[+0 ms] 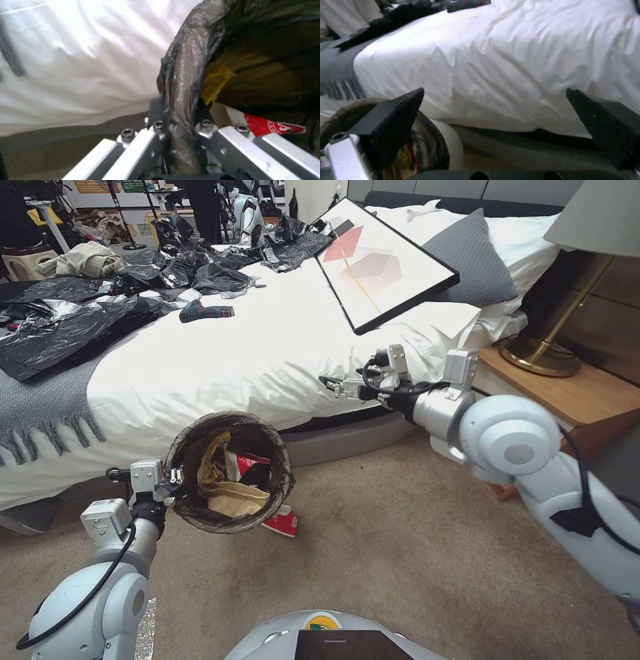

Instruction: Pick up the trash bin, then pick up the garbage from the floor and place it into the trash bin.

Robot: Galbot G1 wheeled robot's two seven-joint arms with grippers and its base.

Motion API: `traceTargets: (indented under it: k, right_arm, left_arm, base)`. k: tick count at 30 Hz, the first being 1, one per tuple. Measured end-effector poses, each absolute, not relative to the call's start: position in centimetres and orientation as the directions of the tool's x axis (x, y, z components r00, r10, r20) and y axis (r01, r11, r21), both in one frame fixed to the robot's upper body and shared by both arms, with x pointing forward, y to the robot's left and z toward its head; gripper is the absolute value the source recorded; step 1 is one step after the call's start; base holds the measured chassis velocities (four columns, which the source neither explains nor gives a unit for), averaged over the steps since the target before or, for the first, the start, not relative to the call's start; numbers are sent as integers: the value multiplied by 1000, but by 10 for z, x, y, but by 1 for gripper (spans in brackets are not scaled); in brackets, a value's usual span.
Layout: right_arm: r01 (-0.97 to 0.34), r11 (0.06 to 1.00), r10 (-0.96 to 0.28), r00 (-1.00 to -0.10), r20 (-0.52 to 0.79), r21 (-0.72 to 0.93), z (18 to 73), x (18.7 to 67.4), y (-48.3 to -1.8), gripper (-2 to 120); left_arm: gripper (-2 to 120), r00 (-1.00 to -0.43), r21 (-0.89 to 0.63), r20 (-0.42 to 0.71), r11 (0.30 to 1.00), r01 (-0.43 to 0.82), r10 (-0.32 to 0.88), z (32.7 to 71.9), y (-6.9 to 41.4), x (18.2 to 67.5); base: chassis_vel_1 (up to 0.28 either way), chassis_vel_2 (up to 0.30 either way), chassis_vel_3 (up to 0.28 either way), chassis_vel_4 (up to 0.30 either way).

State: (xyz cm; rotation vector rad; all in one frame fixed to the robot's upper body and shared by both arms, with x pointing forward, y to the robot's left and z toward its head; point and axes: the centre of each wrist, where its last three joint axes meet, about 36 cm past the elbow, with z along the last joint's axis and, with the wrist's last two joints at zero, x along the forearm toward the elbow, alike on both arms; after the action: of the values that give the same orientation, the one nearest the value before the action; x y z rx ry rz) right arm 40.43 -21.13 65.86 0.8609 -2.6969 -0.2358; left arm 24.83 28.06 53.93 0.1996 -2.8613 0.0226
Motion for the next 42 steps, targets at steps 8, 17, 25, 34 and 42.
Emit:
traceTargets:
  k: [8,17,25,34,42]
  right_arm:
    - [-499,825,-562,-772,296,265,608,407,-202,100]
    - [-418,870,-491,-779,390,260,533,387,-202,100]
    - [-337,904,-421,-811,407,265,480,351,-204,100]
    - [-297,923,-369,-866,337,246,470,336,-211,100]
    - [-212,976,-216,-973,87,50,462,320,-229,100]
  left_arm:
    - [0,-950,2,267,986,-167,-161,539,287,244]
    - [0,-952,-6,255,985,-174,-167,539,288,244]
    - [0,-955,-15,247,985,-172,-163,541,288,246]
    - [0,-956,-21,250,986,-165,-155,541,288,246]
    - [0,-957,-28,245,985,-169,-157,541,288,246]
  base:
    - [0,0,0,0]
    - [0,0,0,0]
    - [0,0,0,0]
    - [0,0,0,0]
    - [0,0,0,0]
